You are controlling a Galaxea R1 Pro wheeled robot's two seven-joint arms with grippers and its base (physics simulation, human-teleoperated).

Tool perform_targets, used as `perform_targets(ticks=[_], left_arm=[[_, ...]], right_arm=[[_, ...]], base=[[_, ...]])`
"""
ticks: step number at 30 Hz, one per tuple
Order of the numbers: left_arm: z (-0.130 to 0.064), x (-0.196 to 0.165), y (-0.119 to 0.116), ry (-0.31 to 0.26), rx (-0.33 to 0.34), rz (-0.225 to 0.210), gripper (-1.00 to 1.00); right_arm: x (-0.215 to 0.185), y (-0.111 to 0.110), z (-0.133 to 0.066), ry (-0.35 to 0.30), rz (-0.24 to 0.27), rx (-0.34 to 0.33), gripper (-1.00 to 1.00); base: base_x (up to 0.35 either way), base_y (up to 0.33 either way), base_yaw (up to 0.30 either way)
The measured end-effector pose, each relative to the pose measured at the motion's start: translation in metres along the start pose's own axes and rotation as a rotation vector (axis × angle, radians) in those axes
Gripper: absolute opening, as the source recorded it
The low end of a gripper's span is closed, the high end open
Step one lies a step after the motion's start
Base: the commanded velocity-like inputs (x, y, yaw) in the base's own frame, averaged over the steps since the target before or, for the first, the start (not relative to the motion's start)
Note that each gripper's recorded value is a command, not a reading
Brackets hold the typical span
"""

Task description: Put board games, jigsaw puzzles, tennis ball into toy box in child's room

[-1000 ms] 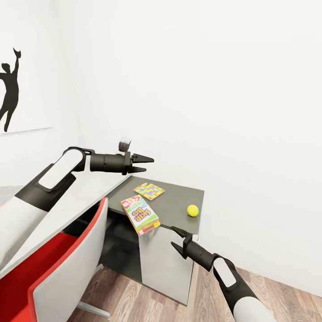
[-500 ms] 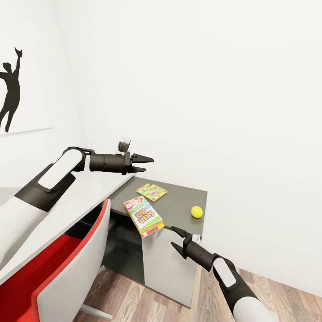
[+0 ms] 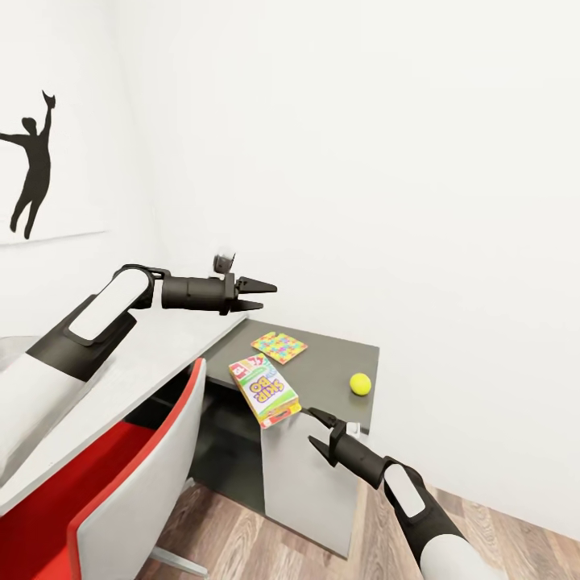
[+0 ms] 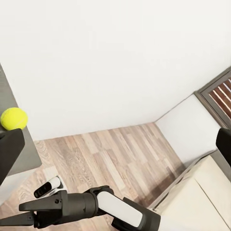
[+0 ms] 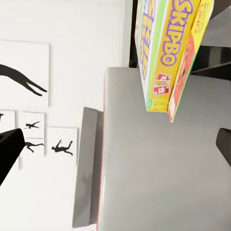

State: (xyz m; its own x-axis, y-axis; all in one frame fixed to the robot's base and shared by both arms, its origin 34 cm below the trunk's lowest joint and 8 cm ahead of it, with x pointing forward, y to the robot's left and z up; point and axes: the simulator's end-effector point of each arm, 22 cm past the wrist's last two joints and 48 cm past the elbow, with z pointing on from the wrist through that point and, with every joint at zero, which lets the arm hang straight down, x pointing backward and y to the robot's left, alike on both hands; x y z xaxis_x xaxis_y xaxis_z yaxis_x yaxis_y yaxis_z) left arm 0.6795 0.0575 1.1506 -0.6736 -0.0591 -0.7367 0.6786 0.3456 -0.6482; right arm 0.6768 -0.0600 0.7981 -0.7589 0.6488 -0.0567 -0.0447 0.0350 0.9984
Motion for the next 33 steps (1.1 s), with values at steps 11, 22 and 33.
perform_targets(ticks=[11,22,33], left_arm=[[0.0001,-0.0005,-0.0014,-0.001,0.002,0.001,1.0],[0.0001,-0.0004,-0.0015,-0.001,0.001,0.002,1.0],[0.0001,-0.0005,-0.001,-0.001,0.0,0.002,1.0]], right_arm=[[0.0002,0.0004,0.0,0.001,0.0,0.0,1.0],[0.0002,0.0007,-0.0001,0.001,-0.001,-0.001,1.0],[0.0002,0.0006,-0.0001,0.001,0.0,-0.001,1.0]], base=[[0.0,0.0,0.008],[0.064,0.039,0.0],[0.068,0.06,0.0]])
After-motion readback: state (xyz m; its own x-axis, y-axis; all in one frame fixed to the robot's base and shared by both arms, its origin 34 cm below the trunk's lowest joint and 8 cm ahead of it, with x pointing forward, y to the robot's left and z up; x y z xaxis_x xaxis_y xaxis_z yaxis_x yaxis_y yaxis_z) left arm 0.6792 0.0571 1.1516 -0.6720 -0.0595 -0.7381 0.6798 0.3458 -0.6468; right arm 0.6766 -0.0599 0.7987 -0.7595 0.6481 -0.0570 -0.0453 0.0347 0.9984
